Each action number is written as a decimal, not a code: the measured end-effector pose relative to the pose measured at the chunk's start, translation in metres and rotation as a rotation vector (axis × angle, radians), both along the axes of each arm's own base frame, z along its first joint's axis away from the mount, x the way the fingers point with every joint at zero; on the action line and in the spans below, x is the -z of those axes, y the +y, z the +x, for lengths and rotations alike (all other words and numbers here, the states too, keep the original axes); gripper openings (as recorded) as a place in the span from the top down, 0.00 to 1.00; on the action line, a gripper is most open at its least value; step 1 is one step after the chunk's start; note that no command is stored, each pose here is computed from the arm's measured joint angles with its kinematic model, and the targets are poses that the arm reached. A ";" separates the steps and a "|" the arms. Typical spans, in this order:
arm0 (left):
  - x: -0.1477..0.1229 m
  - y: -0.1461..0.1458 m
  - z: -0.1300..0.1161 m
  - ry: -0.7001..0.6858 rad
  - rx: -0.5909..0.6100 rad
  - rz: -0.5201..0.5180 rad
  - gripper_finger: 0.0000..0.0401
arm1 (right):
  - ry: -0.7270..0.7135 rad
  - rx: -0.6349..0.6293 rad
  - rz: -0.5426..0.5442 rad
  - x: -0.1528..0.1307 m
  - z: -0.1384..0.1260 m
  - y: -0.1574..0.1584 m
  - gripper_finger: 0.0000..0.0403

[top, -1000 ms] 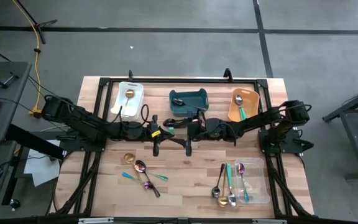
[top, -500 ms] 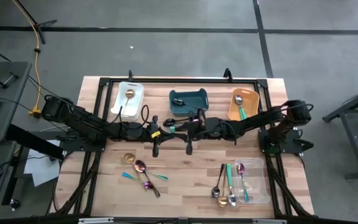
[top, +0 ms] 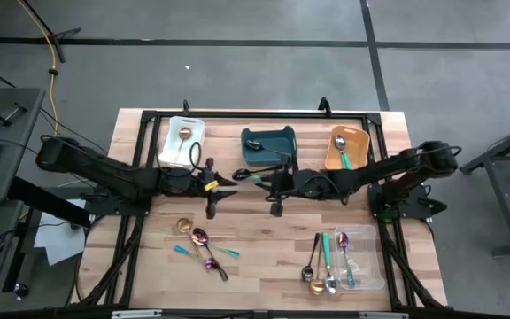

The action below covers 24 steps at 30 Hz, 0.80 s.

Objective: Sort silverware by color (type)
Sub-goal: Put the light green spoon into the orange bin

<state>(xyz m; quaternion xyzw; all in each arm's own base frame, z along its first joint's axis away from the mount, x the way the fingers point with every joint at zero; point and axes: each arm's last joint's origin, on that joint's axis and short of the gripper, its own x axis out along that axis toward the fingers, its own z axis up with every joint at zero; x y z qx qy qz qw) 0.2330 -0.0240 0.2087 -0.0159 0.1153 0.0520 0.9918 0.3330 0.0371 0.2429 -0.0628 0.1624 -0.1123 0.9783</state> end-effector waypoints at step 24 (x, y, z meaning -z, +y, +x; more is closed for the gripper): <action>-0.001 0.008 -0.063 -0.237 -0.011 0.012 0.72 | -0.050 0.166 -0.096 0.004 -0.054 -0.007 0.90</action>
